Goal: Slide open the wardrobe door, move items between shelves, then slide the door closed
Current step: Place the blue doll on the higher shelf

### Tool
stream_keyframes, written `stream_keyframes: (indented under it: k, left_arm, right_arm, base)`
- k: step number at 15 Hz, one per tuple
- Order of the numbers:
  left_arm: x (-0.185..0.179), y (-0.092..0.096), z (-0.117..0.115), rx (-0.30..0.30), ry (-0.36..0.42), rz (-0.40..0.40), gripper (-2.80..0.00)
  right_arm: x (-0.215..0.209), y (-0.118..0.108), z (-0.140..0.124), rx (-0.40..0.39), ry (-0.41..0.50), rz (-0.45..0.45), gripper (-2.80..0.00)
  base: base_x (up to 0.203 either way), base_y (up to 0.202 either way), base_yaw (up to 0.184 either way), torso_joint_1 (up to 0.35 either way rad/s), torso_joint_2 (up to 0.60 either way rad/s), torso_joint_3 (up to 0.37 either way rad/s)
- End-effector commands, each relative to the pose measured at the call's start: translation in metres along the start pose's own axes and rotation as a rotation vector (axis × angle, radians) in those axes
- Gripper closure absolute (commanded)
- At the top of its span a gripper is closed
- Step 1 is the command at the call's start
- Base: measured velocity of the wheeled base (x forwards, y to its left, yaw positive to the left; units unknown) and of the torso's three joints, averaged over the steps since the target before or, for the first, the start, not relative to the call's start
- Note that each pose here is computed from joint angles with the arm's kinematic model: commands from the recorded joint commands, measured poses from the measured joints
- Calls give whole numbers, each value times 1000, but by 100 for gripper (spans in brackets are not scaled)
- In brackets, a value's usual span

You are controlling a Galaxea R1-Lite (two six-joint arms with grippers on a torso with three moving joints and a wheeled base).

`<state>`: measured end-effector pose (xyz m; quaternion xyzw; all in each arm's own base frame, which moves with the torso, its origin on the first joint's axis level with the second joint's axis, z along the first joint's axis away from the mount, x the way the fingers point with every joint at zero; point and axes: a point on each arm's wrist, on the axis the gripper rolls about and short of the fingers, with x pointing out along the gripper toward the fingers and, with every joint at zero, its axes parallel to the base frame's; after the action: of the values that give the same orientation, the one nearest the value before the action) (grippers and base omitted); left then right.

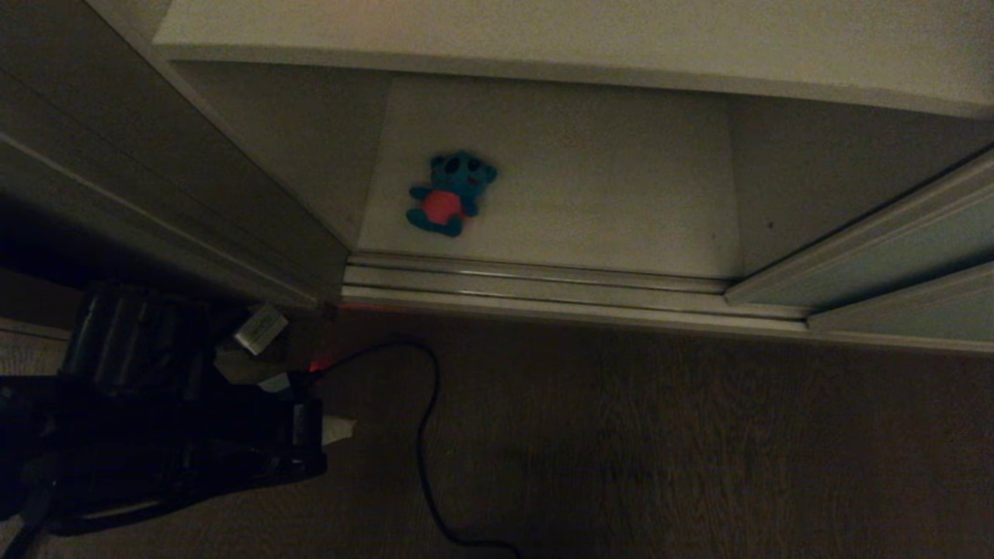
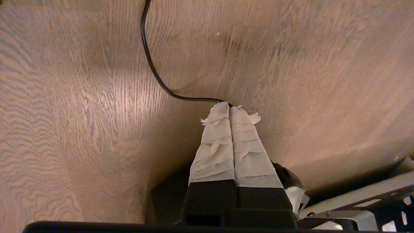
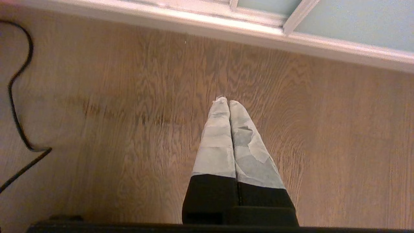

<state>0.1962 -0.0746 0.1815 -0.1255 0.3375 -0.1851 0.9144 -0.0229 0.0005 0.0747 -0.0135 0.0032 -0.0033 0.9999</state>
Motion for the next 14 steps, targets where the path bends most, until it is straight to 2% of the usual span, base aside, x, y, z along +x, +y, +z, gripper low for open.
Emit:
stream_keyframes:
  k: [1, 8, 10, 14]
  left_arm:
    - [3, 0, 0, -2, 7, 1, 0]
    - [25, -4, 14, 0, 24, -2, 0]
    - [42, -4, 24, -1, 35, 2, 0]
    - [72, -10, 56, 11, -50, 5, 0]
  right_arm:
    - [0, 0, -1, 0, 4, 1, 0]
    - [0, 0, -1, -2, 4, 1, 0]
    - [0, 0, -1, 0, 4, 1, 0]
    - [0, 0, -1, 0, 4, 1, 0]
  base:
    - [0, 0, 0, -2, 4, -199]
    - [0, 0, 0, 4, 2, -191]
    - [0, 0, 0, 5, 0, -49]
    - [0, 0, 0, 0, 0, 0]
